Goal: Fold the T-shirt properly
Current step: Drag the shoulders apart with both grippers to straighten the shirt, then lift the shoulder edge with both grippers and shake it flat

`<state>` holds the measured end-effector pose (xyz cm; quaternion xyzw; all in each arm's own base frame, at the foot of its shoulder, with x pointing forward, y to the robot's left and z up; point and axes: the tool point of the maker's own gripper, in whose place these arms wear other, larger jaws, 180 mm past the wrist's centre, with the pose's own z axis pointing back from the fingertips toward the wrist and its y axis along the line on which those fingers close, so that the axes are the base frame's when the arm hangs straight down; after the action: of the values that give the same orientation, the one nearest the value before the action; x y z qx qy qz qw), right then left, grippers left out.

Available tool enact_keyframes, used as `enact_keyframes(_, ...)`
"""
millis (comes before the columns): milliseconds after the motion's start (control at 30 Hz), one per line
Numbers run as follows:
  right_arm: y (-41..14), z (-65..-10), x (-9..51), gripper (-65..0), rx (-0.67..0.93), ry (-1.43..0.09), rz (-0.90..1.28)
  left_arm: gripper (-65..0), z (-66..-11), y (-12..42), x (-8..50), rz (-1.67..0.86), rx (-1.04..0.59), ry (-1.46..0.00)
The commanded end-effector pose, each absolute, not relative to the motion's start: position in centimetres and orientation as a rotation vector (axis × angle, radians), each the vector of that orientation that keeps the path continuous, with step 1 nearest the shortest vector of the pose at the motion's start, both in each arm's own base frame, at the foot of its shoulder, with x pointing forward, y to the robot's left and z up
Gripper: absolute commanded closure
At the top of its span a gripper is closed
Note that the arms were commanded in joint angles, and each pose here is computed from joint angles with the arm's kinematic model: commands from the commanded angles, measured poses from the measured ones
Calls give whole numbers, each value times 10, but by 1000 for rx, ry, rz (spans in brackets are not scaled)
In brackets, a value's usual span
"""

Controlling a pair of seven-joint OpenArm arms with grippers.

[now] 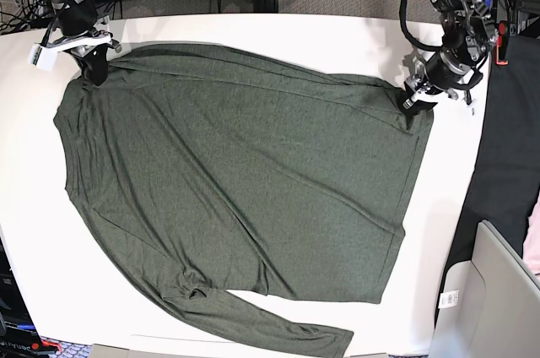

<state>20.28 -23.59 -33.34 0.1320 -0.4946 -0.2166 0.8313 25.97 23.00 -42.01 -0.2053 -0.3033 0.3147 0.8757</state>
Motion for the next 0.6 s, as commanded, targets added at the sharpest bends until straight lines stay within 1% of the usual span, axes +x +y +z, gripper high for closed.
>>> enact_keyframes(0, -238, -323, 206, -2, 284, -1090, -448, -61, -429, 229, 251, 660, -414, -577)
enact_keyframes(33, -239, -322, 206, -2, 281, -1092, -448, -7, -429, 229, 250, 662, -413, -576)
enact_keyframes(67, -239, -322, 207, -2, 282, -1094, -447, 0, -428, 231, 250, 664, -411, -581)
enact_keyframes(133, -239, -322, 207, -2, 281, -1094, -446, -6, -419, 235, 253, 650, -399, -611)
enact_keyframes(333, -244, -323, 201, -2, 264, -1082, -450, -1, -392, 242, 230, 564, -329, -661)
enact_keyframes(567, -239, -330, 184, -2, 270, -1040, -425, -1, -384, 239, 202, 519, -290, -647)
